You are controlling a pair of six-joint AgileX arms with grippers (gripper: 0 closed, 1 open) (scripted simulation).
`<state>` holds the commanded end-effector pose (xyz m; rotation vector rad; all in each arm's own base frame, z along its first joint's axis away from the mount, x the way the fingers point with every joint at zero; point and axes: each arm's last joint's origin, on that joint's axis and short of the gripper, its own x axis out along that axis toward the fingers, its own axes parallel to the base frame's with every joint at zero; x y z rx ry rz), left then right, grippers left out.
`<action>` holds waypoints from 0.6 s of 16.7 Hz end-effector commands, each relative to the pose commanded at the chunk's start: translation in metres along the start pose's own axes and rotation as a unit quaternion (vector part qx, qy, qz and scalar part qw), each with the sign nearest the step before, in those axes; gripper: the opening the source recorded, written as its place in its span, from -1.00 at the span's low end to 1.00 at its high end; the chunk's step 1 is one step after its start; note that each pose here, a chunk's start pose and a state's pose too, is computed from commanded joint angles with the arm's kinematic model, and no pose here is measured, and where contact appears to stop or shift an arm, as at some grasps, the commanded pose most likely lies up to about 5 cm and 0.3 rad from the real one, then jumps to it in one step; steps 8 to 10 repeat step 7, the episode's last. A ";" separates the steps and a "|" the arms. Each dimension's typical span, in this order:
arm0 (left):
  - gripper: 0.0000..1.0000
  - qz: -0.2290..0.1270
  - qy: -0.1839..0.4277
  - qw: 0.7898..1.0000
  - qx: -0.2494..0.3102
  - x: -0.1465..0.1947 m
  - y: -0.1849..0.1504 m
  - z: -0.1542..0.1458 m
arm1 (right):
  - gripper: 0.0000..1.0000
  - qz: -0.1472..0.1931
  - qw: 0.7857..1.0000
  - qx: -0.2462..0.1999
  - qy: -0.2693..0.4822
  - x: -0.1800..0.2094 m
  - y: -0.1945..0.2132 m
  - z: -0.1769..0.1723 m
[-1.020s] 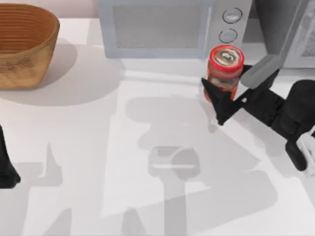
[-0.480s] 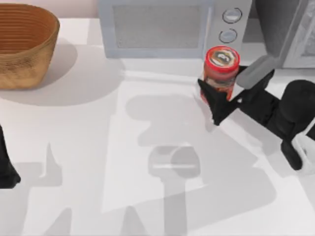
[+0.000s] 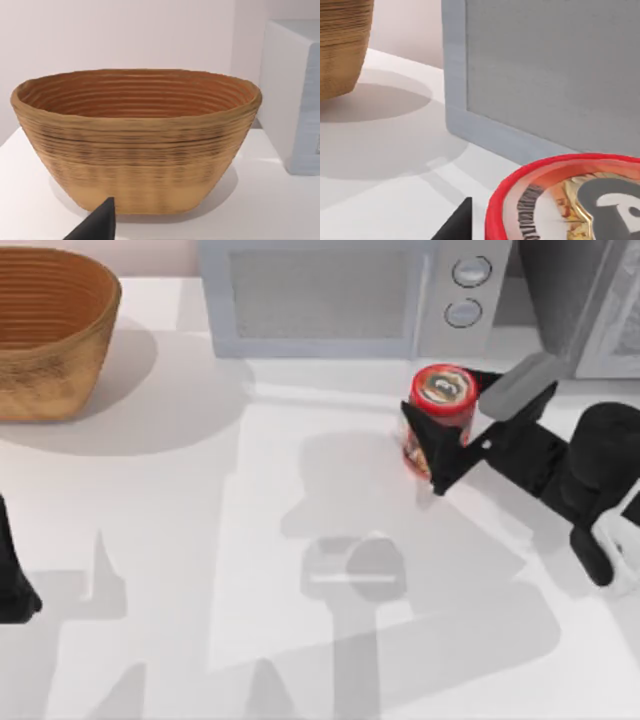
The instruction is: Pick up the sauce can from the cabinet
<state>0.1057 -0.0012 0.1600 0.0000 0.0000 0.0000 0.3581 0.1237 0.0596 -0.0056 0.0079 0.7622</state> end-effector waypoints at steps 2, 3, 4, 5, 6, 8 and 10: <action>1.00 0.000 0.000 1.000 0.000 0.000 0.000 0.000 | 1.00 0.000 1.000 0.000 0.000 0.000 0.000 0.000; 1.00 0.000 0.000 1.000 0.000 0.000 0.000 0.000 | 1.00 0.000 1.000 0.000 0.000 0.000 0.000 0.000; 1.00 0.000 0.000 1.000 0.000 0.000 0.000 0.000 | 1.00 0.000 1.000 0.000 0.000 0.000 0.000 0.000; 1.00 0.000 0.000 1.000 0.000 0.000 0.000 0.000 | 1.00 0.000 1.000 0.000 0.000 0.000 0.000 0.000; 1.00 0.000 0.000 1.000 0.000 0.000 0.000 0.000 | 1.00 0.000 1.000 0.000 0.000 0.000 0.000 0.000; 1.00 0.000 0.000 1.000 0.000 0.000 0.000 0.000 | 1.00 0.000 1.000 0.000 0.000 0.000 0.000 0.000; 1.00 0.000 0.000 1.000 0.000 0.000 0.000 0.000 | 1.00 0.000 1.000 0.000 0.000 0.000 0.000 0.000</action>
